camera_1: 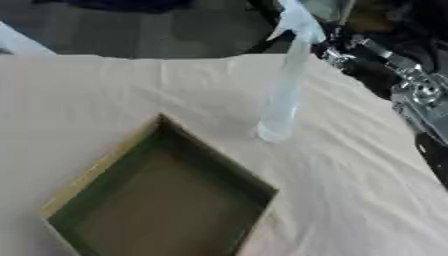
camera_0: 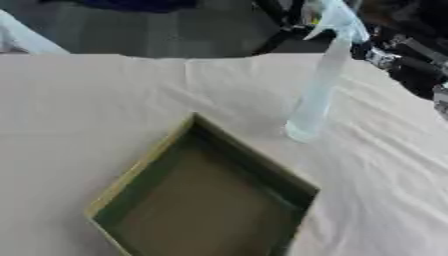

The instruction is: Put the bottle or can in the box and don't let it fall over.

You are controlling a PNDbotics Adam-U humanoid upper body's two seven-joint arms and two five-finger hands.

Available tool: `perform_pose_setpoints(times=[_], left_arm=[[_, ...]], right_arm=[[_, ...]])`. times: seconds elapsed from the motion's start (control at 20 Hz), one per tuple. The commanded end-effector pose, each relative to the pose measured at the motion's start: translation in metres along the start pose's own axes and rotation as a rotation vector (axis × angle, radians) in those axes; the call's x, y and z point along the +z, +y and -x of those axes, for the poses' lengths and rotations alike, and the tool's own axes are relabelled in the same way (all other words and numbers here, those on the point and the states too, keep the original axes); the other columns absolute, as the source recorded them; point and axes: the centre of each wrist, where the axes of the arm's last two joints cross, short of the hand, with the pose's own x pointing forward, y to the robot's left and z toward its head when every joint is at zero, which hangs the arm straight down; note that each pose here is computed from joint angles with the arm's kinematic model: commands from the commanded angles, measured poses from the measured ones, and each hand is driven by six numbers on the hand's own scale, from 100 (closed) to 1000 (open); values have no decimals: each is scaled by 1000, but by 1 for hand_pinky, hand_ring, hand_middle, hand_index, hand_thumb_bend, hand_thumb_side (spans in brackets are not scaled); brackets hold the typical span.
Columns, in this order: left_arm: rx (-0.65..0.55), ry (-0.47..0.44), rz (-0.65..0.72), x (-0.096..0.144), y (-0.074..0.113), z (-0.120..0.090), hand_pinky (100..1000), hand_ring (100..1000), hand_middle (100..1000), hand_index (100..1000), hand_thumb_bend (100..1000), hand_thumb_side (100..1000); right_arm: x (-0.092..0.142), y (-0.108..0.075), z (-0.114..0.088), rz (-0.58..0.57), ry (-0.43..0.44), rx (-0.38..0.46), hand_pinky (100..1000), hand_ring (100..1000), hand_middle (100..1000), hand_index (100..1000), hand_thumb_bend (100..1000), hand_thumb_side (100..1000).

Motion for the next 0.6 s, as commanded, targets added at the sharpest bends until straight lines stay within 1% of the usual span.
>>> perform_pose_setpoints(times=[0.05, 0.15, 0.2, 0.5, 0.6], left_arm=[[-25, -22, 12, -2, 2, -8, 934, 947, 888, 732, 157, 788], [-25, -24, 12, -3, 2, -9, 934, 947, 888, 732, 157, 788], [-25, -24, 12, -3, 2, -9, 933, 948, 888, 732, 157, 788], [-24, -26, 13, -3, 2, -9, 933, 950, 889, 732, 157, 788], [-24, -26, 13, -3, 2, -9, 933, 950, 889, 732, 157, 788]], right_arm=[[0, -5, -15, -35, -21, 16, 1000, 1000, 1000, 1000, 100, 584], [0, -3, -13, -52, -12, 12, 1000, 1000, 1000, 1000, 100, 596], [-1, -1, -12, -66, -9, 11, 1000, 1000, 1000, 1000, 100, 616], [-1, 2, -7, -163, -17, -6, 1000, 1000, 1000, 1000, 100, 622], [-1, 4, -5, -203, -26, -29, 1000, 1000, 1000, 1000, 100, 622]])
